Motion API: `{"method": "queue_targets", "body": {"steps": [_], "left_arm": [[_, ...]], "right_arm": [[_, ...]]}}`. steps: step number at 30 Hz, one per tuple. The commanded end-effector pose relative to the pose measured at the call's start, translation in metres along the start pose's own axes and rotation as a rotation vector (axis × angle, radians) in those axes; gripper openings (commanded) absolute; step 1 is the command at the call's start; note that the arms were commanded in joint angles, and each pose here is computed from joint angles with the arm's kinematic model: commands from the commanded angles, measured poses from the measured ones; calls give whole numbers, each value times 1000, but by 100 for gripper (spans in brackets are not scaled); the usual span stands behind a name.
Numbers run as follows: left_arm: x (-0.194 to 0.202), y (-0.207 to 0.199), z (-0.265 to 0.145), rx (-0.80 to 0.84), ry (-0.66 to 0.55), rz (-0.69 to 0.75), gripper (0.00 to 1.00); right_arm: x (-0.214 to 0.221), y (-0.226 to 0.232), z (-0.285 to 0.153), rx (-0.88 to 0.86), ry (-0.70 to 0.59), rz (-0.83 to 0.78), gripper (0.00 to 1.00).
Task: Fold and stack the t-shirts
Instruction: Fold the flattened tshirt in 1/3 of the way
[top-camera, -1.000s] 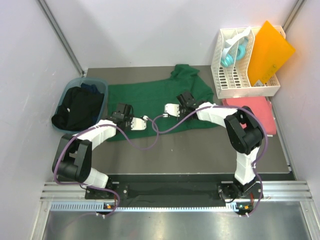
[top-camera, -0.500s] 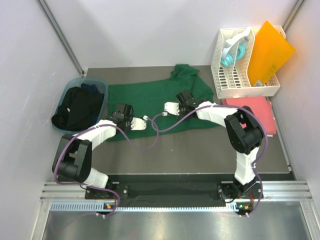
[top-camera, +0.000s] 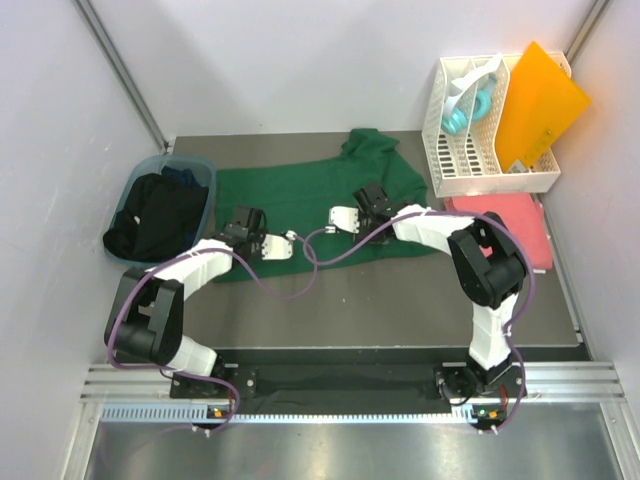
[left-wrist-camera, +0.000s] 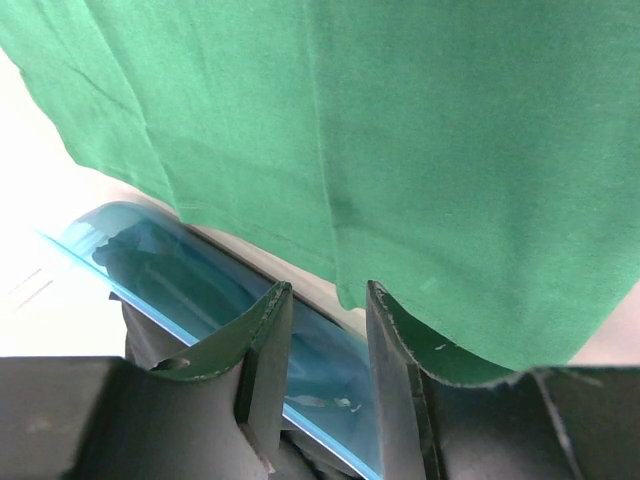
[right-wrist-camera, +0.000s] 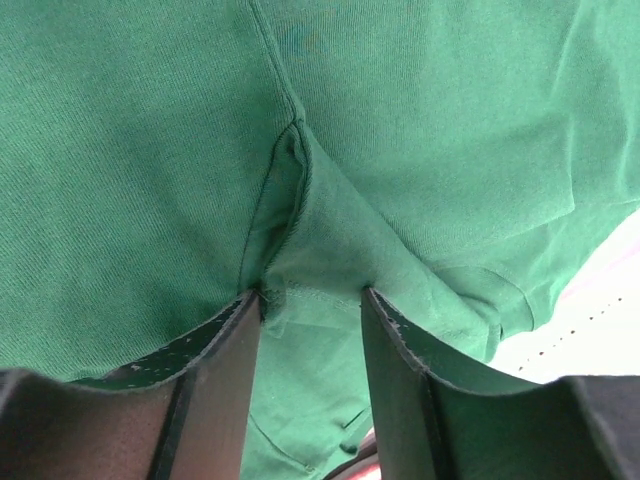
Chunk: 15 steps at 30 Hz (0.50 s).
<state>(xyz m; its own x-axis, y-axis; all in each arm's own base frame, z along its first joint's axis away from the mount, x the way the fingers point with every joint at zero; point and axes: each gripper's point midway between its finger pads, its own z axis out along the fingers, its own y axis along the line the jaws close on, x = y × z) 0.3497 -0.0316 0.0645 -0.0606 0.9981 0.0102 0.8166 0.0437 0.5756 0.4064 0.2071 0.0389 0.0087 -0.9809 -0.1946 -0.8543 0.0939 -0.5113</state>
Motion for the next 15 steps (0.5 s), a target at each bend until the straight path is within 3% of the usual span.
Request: {"method": "queue_targets", "body": {"steps": [1,2,3,6,15], "left_arm": [[-7,25,-10,-69,-22,3,41],[-7,27,-11,-73,-22,2,41],[-7,27,-10,-73,-22,2,41],[-7,28,-11,-76,-22,6,41],[-9,30,-8,-77,-28,6,41]], "right_arm": [[1,2,10,1,-3,29,39],[1,2,12,3,-1,29,33],[2,2,13,7,8,27,19],[4,-5,13,28,21,24,0],[-14,-55,-12,138,11,-51,0]]}}
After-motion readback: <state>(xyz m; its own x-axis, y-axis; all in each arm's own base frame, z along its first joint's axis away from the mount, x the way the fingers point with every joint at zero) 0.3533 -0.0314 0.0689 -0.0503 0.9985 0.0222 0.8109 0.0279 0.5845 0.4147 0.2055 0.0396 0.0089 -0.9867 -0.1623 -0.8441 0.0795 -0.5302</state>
